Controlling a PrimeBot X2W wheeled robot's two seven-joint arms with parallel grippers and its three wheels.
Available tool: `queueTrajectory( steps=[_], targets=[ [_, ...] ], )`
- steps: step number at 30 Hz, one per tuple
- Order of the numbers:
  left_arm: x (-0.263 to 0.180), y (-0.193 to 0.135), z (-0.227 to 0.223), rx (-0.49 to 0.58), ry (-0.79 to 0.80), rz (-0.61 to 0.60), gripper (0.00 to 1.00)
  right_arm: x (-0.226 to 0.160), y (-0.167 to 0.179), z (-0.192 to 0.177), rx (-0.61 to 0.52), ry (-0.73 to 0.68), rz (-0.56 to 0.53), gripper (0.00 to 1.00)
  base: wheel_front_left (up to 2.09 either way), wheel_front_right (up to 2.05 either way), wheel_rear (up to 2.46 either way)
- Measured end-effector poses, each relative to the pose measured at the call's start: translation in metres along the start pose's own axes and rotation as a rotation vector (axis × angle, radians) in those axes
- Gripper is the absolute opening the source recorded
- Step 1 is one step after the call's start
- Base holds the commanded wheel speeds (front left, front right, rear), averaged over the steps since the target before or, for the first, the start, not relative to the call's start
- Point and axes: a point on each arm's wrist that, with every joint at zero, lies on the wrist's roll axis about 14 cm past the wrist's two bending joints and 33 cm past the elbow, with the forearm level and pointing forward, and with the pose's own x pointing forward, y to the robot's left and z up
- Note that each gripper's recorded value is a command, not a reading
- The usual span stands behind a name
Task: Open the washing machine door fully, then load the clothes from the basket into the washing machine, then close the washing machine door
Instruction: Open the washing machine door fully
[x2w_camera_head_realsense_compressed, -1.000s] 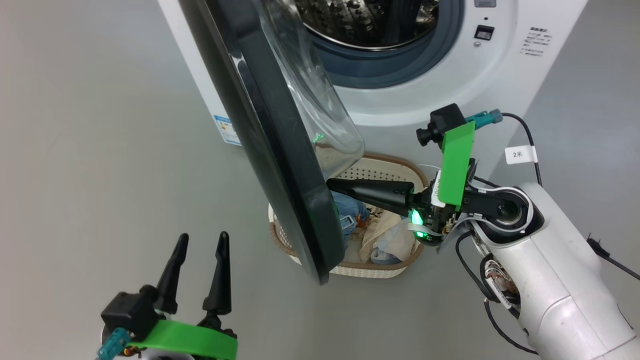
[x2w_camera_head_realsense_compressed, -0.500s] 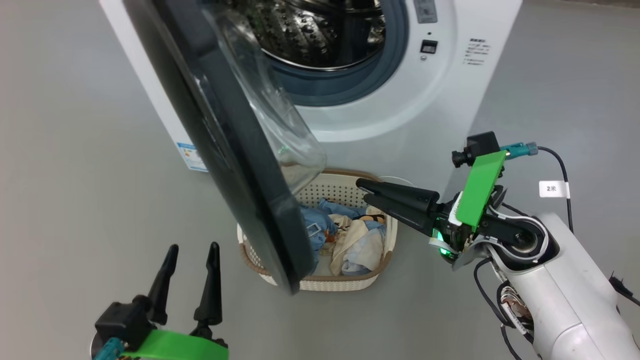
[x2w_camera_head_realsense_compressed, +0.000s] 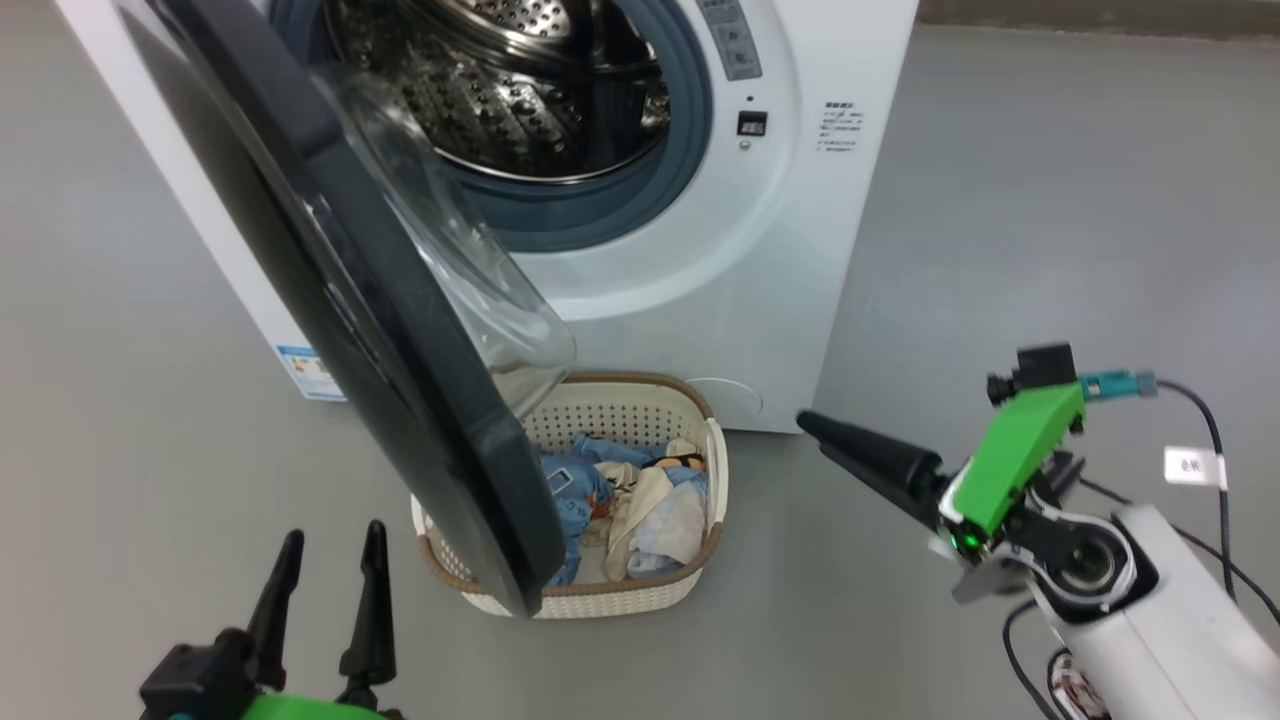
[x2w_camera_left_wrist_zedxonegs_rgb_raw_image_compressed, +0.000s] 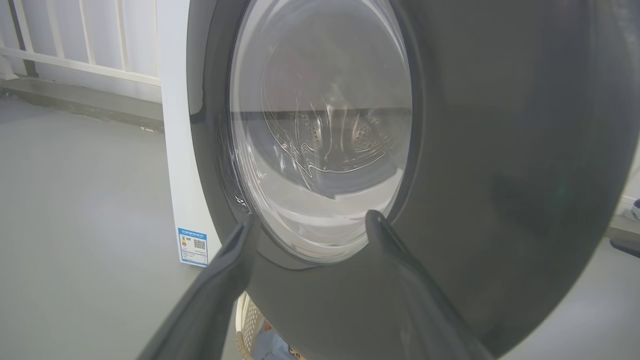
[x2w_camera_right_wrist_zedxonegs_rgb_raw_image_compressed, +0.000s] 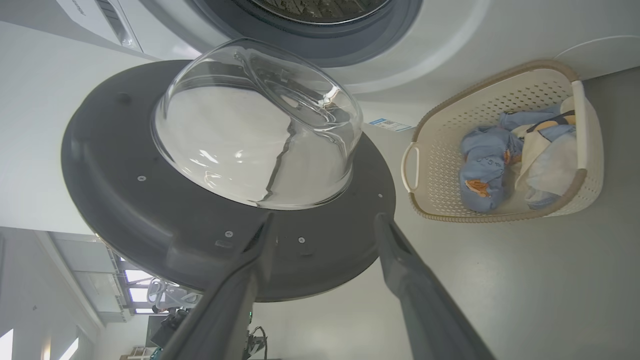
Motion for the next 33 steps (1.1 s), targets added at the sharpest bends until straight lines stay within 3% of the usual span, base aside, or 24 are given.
queueTrajectory(
  steps=[14, 26, 33],
  targets=[
    [-0.003, 0.0, -0.001, 0.001, 0.002, -0.005, 1.0, -0.054, -0.057, 0.004, -0.068, -0.191, -0.196, 1.0, 0.0, 0.0, 0.0],
    [-0.003, -0.002, -0.004, -0.001, 0.011, -0.009, 1.0, -0.081, -0.07, 0.014, -0.366, -0.424, -0.282, 1.0, 0.0, 0.0, 0.0],
    [-0.004, 0.0, -0.002, -0.002, 0.005, -0.004, 1.0, -0.096, -0.088, 0.015, -0.499, -0.475, -0.345, 1.0, 0.0, 0.0, 0.0]
  ],
)
